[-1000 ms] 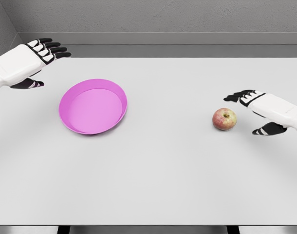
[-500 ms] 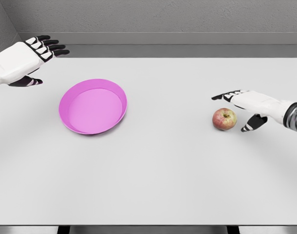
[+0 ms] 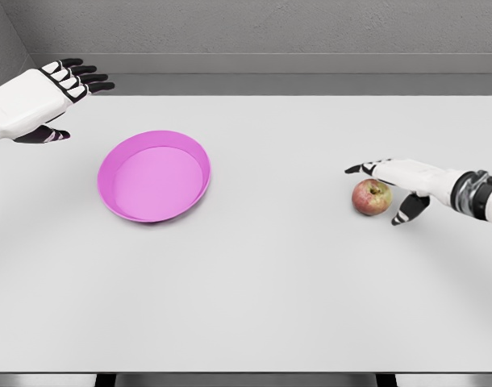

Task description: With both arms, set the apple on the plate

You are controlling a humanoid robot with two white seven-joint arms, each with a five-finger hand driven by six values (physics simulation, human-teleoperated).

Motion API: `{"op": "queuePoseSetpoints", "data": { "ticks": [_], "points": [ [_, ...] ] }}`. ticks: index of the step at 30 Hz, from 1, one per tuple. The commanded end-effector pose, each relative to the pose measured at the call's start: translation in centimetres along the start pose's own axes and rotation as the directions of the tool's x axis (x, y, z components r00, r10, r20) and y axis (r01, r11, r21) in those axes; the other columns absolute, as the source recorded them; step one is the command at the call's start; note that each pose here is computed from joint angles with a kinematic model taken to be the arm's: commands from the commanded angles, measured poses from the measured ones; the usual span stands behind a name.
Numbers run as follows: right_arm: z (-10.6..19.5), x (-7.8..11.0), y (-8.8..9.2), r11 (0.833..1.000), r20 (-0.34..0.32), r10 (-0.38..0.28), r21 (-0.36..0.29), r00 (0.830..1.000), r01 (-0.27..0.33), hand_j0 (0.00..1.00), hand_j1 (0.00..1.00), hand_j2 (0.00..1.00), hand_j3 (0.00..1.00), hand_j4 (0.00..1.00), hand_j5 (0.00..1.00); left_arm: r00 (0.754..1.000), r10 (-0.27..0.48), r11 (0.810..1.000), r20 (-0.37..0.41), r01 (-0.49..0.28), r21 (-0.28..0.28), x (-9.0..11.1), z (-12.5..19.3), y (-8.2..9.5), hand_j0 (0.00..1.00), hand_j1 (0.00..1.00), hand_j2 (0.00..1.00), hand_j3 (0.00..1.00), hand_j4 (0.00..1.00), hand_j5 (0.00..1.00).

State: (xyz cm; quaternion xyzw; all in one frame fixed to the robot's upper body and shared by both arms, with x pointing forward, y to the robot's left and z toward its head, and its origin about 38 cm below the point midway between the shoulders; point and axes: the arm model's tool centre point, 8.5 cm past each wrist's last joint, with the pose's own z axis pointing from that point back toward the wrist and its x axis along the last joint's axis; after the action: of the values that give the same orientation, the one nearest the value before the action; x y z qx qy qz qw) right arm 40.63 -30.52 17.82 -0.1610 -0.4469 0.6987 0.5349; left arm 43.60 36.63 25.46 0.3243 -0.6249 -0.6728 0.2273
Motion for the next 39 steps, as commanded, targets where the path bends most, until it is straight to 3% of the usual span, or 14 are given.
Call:
{"op": "queuePoseSetpoints", "data": {
  "ticks": [1,8,11,15,21,39],
  "points": [
    [-0.3,0.1,0.4,1.0,0.003,-0.005,0.012,1.0,0.005,1.0,1.0,1.0,1.0,1.0,1.0,1.0,0.005,1.0,0.0,-0.005,0.004,0.0,0.0,0.1,1.0,1.0,1.0,1.0,1.0,1.0],
    [-0.6,0.2,0.8,1.0,-0.004,-0.009,0.023,1.0,0.009,0.99,0.99,0.99,0.99,0.99,0.99,1.0,0.006,1.0,0.0,-0.006,0.005,0.0,0.0,0.1,1.0,1.0,1.0,1.0,1.0,1.0],
    [-0.6,0.4,0.7,1.0,0.0,-0.007,0.023,1.0,0.007,0.78,0.78,0.78,0.78,0.78,0.78,1.0,0.007,1.0,-0.001,-0.007,0.003,0.0,0.1,0.0,1.0,1.0,1.0,1.0,1.0,1.0],
    [-0.6,0.4,1.1,0.998,0.003,-0.005,0.059,1.0,0.004,0.6,0.6,0.6,0.6,0.6,0.6,1.0,0.006,1.0,0.0,-0.006,0.005,0.0,0.0,0.1,1.0,1.0,1.0,1.0,1.0,1.0],
    [-0.6,0.4,1.1,0.998,0.003,-0.005,0.06,1.0,0.004,0.53,0.53,0.53,0.53,0.53,0.53,1.0,0.006,1.0,0.0,-0.006,0.003,0.0,0.1,0.0,1.0,1.0,1.0,1.0,1.0,1.0],
    [-0.3,0.6,0.0,0.999,0.008,0.009,0.032,1.0,-0.009,0.5,0.5,0.5,0.5,0.5,0.5,1.0,0.006,1.0,0.0,-0.006,0.003,0.0,0.1,0.0,1.0,1.0,1.0,1.0,1.0,1.0]
  ]
}}
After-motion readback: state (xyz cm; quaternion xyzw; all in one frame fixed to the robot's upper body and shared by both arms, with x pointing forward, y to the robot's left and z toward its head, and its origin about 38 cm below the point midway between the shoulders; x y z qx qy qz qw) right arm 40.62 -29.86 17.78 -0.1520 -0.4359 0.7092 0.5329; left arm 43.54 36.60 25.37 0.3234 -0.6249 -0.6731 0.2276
